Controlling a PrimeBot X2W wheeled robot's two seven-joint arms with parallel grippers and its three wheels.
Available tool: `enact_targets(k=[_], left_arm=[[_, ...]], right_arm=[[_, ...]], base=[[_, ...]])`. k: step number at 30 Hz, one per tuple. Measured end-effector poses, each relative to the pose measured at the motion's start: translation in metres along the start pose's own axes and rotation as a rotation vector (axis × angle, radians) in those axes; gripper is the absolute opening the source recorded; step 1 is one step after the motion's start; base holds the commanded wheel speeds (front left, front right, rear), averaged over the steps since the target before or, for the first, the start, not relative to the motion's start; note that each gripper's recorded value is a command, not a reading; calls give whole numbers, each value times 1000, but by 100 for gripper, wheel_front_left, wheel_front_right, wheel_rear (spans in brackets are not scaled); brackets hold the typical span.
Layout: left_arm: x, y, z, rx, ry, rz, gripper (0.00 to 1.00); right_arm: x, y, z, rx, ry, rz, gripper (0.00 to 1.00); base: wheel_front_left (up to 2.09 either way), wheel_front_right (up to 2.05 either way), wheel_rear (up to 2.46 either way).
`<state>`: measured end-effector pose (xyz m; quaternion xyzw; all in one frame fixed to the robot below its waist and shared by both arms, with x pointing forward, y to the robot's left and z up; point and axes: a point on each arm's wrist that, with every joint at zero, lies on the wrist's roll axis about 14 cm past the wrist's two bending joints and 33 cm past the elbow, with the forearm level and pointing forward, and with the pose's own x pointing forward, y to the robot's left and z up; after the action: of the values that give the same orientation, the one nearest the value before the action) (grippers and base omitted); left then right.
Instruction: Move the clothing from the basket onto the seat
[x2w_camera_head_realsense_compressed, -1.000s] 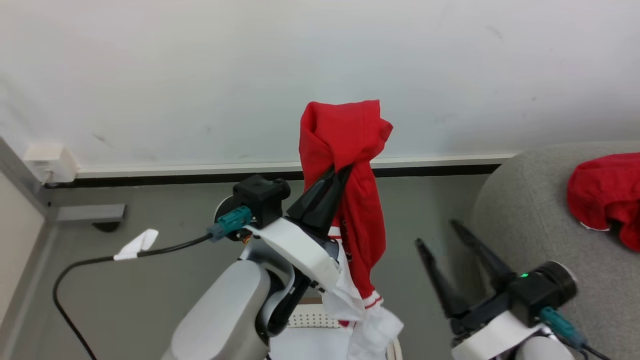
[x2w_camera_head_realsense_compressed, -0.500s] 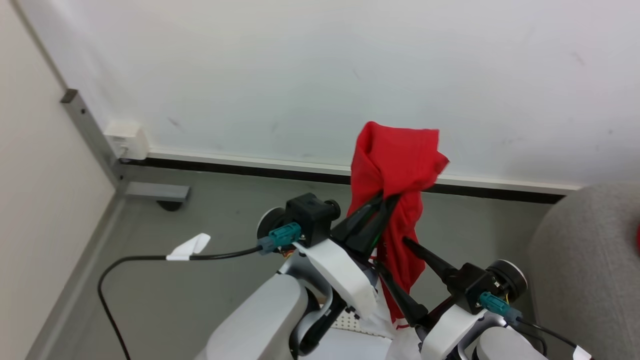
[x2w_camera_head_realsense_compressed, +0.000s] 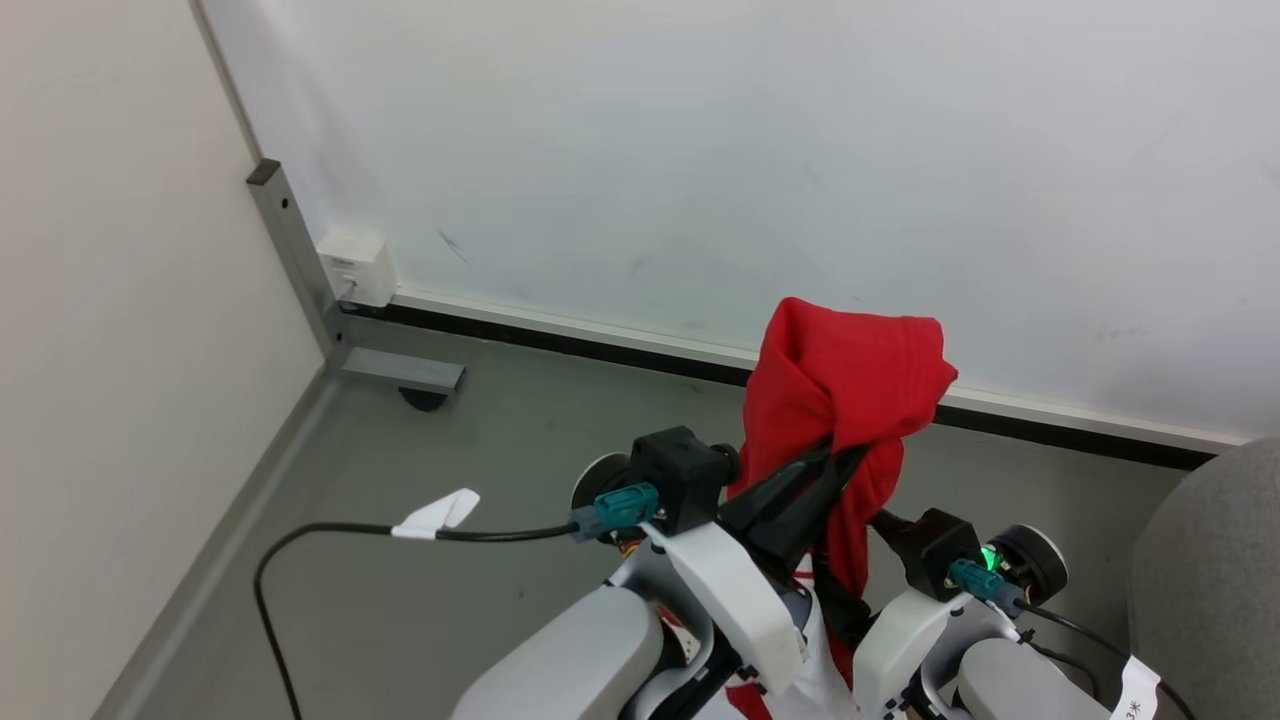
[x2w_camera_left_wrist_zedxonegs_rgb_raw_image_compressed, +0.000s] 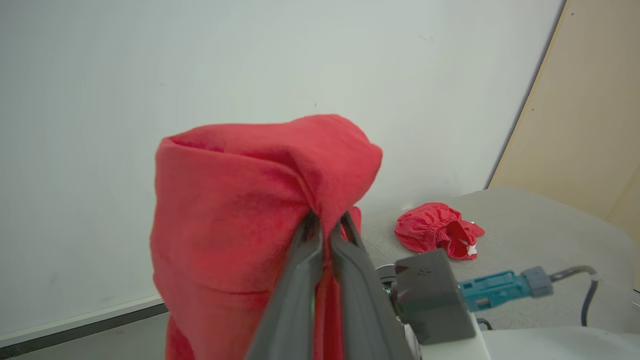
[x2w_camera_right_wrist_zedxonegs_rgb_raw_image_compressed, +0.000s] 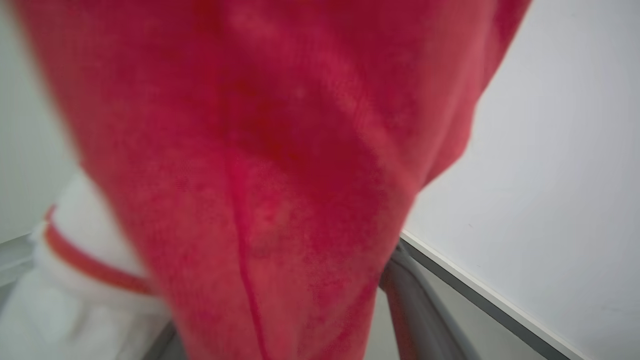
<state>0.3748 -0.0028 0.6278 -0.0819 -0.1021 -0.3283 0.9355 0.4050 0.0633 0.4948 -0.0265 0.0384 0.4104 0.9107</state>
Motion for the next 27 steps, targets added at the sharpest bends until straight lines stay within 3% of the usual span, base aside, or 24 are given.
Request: enact_targets(k=[1, 2, 3, 4, 14, 23, 25, 26, 27], left_arm=[[-1, 0, 1, -2, -1, 2, 0], [-1, 0, 1, -2, -3, 3, 0], [-1, 0, 3, -3, -5, 7, 0], [-1, 2, 3, -1, -6, 11, 0], [4, 4, -3, -16, -1, 24, 0], [9, -1, -11, -17, 14, -1, 2], [11, -6, -16, -25, 22, -17, 47], [12, -9, -18, -29, 26, -28, 89], [13, -13, -19, -31, 28, -40, 100]], right_arm=[[0, 1, 0, 2, 2, 1, 52], [1, 2, 0, 7, 1, 0, 37], [1, 2, 0, 13, 1, -2, 10], [0, 2, 0, 17, 0, -3, 0], [-13, -12, 4, 76, -36, -67, 0], [-41, -63, 47, 125, -206, -221, 0], [-52, -74, 53, 136, -237, -260, 0], [-59, -82, 56, 139, -253, -286, 0], [-65, -89, 60, 142, -272, -310, 0]], base=[[0, 0, 0], [0, 0, 0], [0, 0, 0], [0, 0, 0], [0, 0, 0], [0, 0, 0], [0, 0, 0], [0, 0, 0], [0, 0, 0]])
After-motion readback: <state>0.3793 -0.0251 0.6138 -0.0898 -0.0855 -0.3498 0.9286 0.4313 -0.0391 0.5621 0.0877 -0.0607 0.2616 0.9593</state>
